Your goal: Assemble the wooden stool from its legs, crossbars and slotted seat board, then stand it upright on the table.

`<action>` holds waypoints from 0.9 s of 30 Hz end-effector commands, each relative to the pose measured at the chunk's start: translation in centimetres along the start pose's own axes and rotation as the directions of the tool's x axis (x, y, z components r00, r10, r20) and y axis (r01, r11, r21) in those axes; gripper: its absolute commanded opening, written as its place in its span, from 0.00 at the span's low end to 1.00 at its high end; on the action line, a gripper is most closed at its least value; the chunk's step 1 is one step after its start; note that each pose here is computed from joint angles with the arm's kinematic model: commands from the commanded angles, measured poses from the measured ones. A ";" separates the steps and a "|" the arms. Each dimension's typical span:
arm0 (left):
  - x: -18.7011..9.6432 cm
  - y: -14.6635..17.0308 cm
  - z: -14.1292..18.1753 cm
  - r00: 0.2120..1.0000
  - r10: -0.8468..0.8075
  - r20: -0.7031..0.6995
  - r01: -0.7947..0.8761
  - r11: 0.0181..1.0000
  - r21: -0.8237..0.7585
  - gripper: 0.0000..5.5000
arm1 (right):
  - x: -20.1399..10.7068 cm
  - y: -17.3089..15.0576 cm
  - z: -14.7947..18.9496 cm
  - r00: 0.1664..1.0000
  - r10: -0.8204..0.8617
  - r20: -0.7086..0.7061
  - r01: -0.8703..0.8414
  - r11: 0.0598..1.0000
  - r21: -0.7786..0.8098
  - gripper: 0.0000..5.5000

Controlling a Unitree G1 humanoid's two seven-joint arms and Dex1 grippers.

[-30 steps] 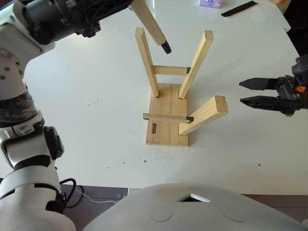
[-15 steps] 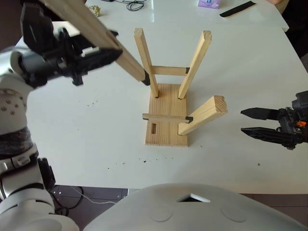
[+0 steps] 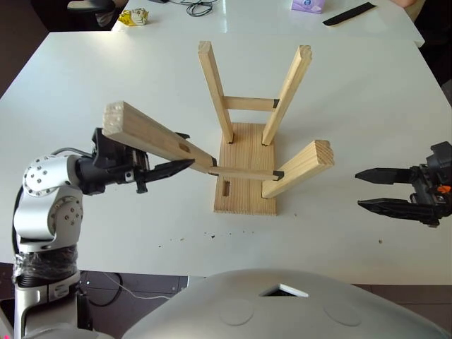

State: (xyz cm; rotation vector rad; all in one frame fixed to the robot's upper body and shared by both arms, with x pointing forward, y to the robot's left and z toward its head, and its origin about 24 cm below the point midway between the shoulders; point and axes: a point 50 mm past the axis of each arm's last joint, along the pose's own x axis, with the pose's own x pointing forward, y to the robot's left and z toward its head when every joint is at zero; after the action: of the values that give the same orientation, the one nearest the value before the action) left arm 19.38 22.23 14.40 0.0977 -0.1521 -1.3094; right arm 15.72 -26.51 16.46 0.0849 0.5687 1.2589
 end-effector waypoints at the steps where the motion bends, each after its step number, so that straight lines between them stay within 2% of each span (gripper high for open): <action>1: 0.6 -1.3 -0.7 1.000 -0.001 0.009 0.001 1.000 -0.008 0.38 | -0.2 -0.3 0.9 0.999 0.016 -0.046 -0.018 0.999 -0.034 0.60; 21: 1.4 -4.3 -4.6 0.998 0.050 0.024 -0.048 0.996 -0.071 0.38 | -0.1 -1.4 2.2 0.990 0.095 -0.101 -0.101 0.993 -0.063 0.60; 27: 1.2 -4.3 -5.8 0.999 0.045 -0.003 -0.045 0.998 -0.035 0.38 | 0.1 -1.4 2.1 0.987 0.116 -0.110 -0.124 0.990 -0.066 0.60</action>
State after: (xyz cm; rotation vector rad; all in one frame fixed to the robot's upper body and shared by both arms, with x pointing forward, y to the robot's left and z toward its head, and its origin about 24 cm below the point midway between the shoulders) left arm 16.44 19.89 8.74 0.0209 -0.1639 -1.2486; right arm 17.81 -26.45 17.40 0.0326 0.6104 1.3948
